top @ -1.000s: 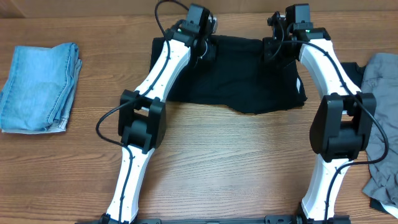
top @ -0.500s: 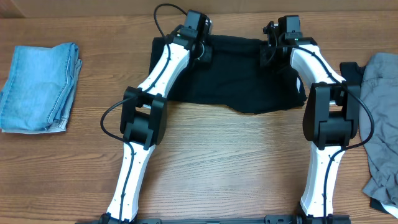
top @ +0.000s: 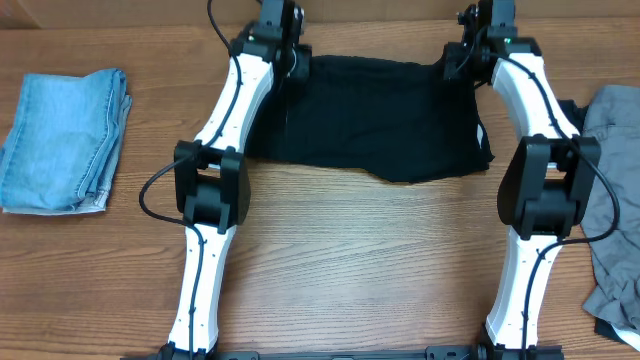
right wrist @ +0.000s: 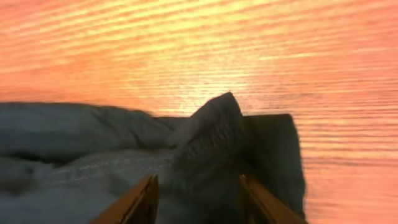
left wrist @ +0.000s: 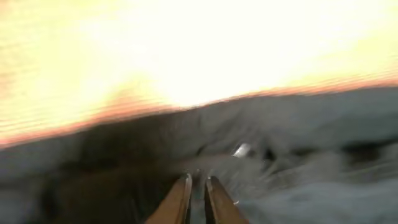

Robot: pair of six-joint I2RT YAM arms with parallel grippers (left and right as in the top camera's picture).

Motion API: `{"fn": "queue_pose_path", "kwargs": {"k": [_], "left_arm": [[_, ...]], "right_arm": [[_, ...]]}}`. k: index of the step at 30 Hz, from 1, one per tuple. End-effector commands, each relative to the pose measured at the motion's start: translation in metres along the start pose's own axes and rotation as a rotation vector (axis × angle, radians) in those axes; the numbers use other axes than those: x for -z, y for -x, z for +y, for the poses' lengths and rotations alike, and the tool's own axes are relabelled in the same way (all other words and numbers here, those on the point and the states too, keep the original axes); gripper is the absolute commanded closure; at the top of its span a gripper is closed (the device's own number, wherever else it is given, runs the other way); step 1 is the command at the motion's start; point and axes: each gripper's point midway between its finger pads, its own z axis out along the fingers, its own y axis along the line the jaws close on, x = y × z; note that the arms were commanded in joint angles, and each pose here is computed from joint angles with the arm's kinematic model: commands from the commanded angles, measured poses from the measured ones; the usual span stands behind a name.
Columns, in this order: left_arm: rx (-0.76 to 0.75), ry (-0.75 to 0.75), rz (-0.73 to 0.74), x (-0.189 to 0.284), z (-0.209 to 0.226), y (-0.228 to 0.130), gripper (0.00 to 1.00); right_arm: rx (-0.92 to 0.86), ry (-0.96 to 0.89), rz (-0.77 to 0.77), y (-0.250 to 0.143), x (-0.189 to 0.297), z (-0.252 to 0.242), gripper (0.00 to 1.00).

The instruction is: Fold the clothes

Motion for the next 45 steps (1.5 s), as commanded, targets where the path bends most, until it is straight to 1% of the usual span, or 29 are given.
{"fn": "queue_pose_path", "kwargs": {"k": [1,2,3,4,6,7,8,10,12,13,16,18,19,21,24,28,33,35,36,38,40,42,43,44,45], "left_arm": [[-0.039,-0.009,-0.127,0.063,-0.015,0.053,0.63],[-0.039,-0.009,-0.126,0.073,-0.017,0.055,0.53],[-0.038,-0.007,-0.121,0.084,-0.017,0.056,0.38],[-0.035,-0.004,-0.11,0.097,-0.018,0.055,0.18],[-0.027,0.003,-0.082,0.123,-0.017,0.049,0.05],[-0.022,0.005,-0.074,0.132,-0.016,0.047,0.02],[-0.017,0.007,-0.066,0.137,-0.016,0.045,0.0],[0.004,0.018,-0.026,0.147,-0.012,0.034,0.0],[0.042,0.055,0.025,0.145,-0.004,0.021,0.0],[0.054,0.071,0.038,0.143,-0.001,0.018,0.0],[0.063,0.09,0.073,0.135,0.003,0.01,0.0],[0.064,0.102,0.099,0.129,0.006,0.003,0.0],[0.066,0.108,0.113,0.125,0.008,0.0,0.0],[0.067,0.125,0.132,0.118,0.012,-0.005,0.0],[0.068,0.136,0.159,0.108,0.016,-0.012,0.0],[0.071,0.141,0.182,0.097,0.019,-0.018,0.0],[0.073,0.146,0.203,0.081,0.023,-0.026,0.0],[0.074,0.148,0.215,0.077,0.024,-0.029,0.0],[0.074,0.148,0.218,0.076,0.024,-0.031,0.0],[0.07,0.149,0.22,0.076,0.024,-0.031,0.0],[0.067,0.148,0.221,0.076,0.024,-0.031,0.0],[0.067,0.149,0.221,0.075,0.025,-0.031,0.0],[0.067,0.149,0.222,0.075,0.025,-0.032,0.0],[0.066,0.149,0.223,0.075,0.025,-0.032,0.0],[0.063,0.15,0.223,0.075,0.025,-0.032,0.0]], "right_arm": [[-0.147,-0.034,-0.109,0.04,0.085,-0.007,0.55],[-0.182,-0.041,-0.093,0.036,0.096,-0.012,0.54],[-0.216,-0.051,-0.072,0.03,0.107,-0.018,0.54],[-0.263,-0.063,-0.039,0.02,0.125,-0.026,0.55],[-0.339,-0.088,0.022,0.001,0.154,-0.04,0.53],[-0.353,-0.096,0.049,-0.007,0.162,-0.045,0.51],[-0.367,-0.107,0.075,-0.015,0.169,-0.05,0.49],[-0.458,-0.138,0.165,-0.04,0.179,-0.064,0.47],[-0.53,-0.166,0.259,-0.067,0.178,-0.074,0.46],[-0.539,-0.157,0.289,-0.075,0.175,-0.073,0.44],[-0.56,-0.142,0.389,-0.105,0.157,-0.07,0.43],[-0.576,-0.099,0.455,-0.128,0.138,-0.061,0.41],[-0.588,-0.061,0.483,-0.139,0.127,-0.055,0.37],[-0.599,-0.031,0.506,-0.152,0.113,-0.051,0.34],[-0.618,-0.037,0.512,-0.17,0.093,-0.054,0.28],[-0.653,-0.045,0.529,-0.192,0.076,-0.054,0.25],[-0.66,0.061,0.549,-0.21,0.059,-0.032,0.26],[-0.652,0.062,0.565,-0.214,0.059,-0.027,0.36],[-0.651,0.063,0.573,-0.216,0.059,-0.025,0.43],[-0.653,0.062,0.588,-0.219,0.061,-0.024,0.66],[-0.659,0.056,0.611,-0.223,0.064,-0.023,0.82],[-0.664,0.051,0.635,-0.228,0.068,-0.022,0.89],[-0.663,0.048,0.648,-0.23,0.07,-0.022,0.91],[-0.66,0.049,0.65,-0.231,0.07,-0.022,0.91],[-0.659,0.044,0.647,-0.231,0.07,-0.023,0.89]]}}
